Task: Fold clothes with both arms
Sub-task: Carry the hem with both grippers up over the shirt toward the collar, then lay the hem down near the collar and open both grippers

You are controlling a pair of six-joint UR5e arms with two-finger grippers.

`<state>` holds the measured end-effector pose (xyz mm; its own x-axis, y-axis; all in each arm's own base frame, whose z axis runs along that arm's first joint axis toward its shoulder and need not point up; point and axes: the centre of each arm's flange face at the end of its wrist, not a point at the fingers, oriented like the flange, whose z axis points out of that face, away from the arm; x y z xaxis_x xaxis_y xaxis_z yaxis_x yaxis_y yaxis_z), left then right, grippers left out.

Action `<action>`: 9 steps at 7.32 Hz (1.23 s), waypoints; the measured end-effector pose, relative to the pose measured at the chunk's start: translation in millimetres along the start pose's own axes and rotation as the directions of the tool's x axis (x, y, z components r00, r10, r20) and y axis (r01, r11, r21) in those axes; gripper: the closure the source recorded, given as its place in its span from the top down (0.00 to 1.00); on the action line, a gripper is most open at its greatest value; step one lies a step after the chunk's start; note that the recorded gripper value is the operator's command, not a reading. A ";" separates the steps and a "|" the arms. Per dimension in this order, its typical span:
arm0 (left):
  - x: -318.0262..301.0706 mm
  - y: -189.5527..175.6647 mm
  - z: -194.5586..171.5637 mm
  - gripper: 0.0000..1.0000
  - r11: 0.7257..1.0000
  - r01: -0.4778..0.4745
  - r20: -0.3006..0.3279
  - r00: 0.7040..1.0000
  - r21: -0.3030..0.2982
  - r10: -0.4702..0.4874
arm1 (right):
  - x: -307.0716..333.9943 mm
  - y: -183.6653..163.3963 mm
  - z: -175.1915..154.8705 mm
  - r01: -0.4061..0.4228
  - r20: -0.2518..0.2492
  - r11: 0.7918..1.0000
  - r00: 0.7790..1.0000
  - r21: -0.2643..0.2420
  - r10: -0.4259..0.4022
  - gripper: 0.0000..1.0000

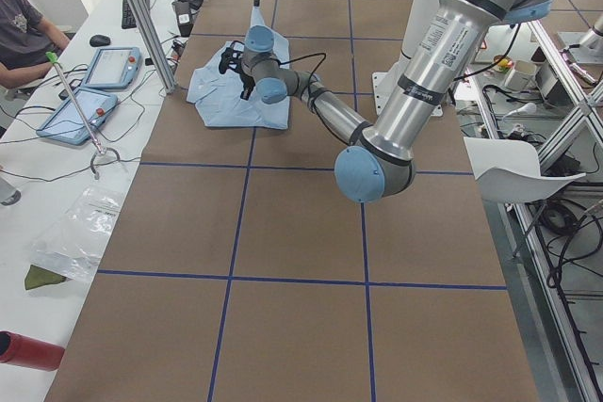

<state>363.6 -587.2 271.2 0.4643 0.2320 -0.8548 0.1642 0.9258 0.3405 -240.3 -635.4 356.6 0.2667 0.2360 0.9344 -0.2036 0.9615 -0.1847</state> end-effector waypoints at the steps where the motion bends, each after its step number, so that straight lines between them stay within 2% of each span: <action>1: -8.3 -14.0 16.5 0.00 1.000 0.002 -0.003 1.000 0.008 -0.002 | -8.3 -17.5 7.6 -0.012 -0.010 1.000 1.000 0.008 0.012 0.00; 6: -54.3 -44.4 63.1 0.00 1.000 0.017 0.021 1.000 0.024 -0.018 | -41.9 -80.4 58.5 -0.063 -0.086 0.997 0.994 0.050 0.067 0.00; 9: -54.4 -65.3 88.3 0.00 0.999 0.025 0.030 0.999 0.027 -0.025 | -40.5 -78.4 93.7 -0.063 -0.132 0.996 0.989 0.059 0.071 0.00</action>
<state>404.4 -686.6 330.1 0.4855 0.1995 -0.8511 0.1993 0.9227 0.3300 -323.4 -733.6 361.7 0.3735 0.3199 0.8707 -0.2751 0.9346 -0.2253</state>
